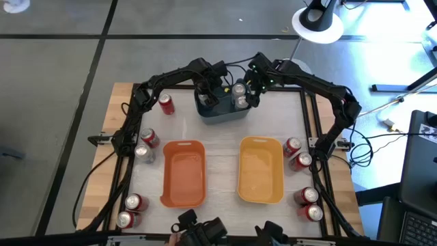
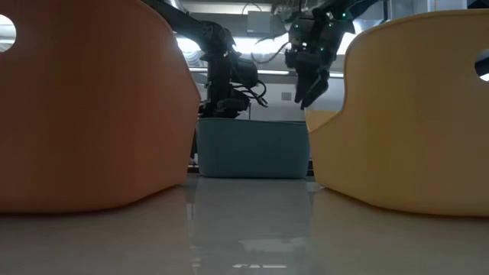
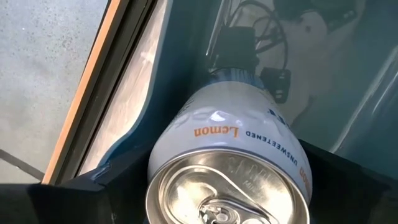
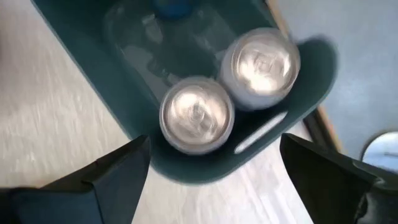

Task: Sort soda cans
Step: Put the top blue-white soda can into the green bin

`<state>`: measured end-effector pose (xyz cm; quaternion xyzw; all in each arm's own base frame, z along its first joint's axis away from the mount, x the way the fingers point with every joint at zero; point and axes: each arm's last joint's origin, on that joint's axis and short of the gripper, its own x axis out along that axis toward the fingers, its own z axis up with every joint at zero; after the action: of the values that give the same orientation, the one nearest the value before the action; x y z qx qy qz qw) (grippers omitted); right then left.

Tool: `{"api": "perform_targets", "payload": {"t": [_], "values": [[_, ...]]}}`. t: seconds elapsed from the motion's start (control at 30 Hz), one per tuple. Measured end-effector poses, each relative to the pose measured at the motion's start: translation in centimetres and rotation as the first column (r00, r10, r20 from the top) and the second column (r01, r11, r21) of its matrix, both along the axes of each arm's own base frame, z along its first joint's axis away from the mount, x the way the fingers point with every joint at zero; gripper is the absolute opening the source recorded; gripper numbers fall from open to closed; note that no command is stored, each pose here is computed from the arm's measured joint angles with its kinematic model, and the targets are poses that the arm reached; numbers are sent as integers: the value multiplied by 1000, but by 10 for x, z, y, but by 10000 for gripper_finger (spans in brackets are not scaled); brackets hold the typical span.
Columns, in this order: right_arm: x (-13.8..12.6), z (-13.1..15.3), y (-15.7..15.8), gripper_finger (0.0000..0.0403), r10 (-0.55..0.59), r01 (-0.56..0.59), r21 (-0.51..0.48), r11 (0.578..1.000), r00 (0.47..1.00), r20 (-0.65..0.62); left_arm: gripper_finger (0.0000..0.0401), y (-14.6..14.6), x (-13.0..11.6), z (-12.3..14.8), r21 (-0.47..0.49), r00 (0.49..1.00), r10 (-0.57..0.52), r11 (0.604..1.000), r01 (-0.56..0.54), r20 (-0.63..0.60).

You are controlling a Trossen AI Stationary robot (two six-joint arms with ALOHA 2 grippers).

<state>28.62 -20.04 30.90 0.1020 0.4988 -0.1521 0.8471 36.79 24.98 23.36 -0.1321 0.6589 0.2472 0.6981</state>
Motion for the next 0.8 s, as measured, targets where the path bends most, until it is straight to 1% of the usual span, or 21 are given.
{"api": "perform_targets", "payload": {"t": [0.17,0.43,0.57,0.7,0.8], "values": [[-1,-6,1,356,0,0,12,1000,1000,-17,334,1,1,0,5,1000,4,1000,-4,9],[2,-3,-2,356,0,0,-18,1000,1000,25,334,1,1,0,9,1000,16,1000,-16,17],[5,-1,-3,356,1,1,-38,999,999,53,334,3,3,1,23,998,42,999,-43,46],[6,-1,-4,356,1,2,-46,999,998,65,334,6,8,2,56,994,37,998,-43,99],[6,-1,-4,356,2,1,-46,999,998,64,334,6,8,3,54,994,46,997,-52,100]]}}
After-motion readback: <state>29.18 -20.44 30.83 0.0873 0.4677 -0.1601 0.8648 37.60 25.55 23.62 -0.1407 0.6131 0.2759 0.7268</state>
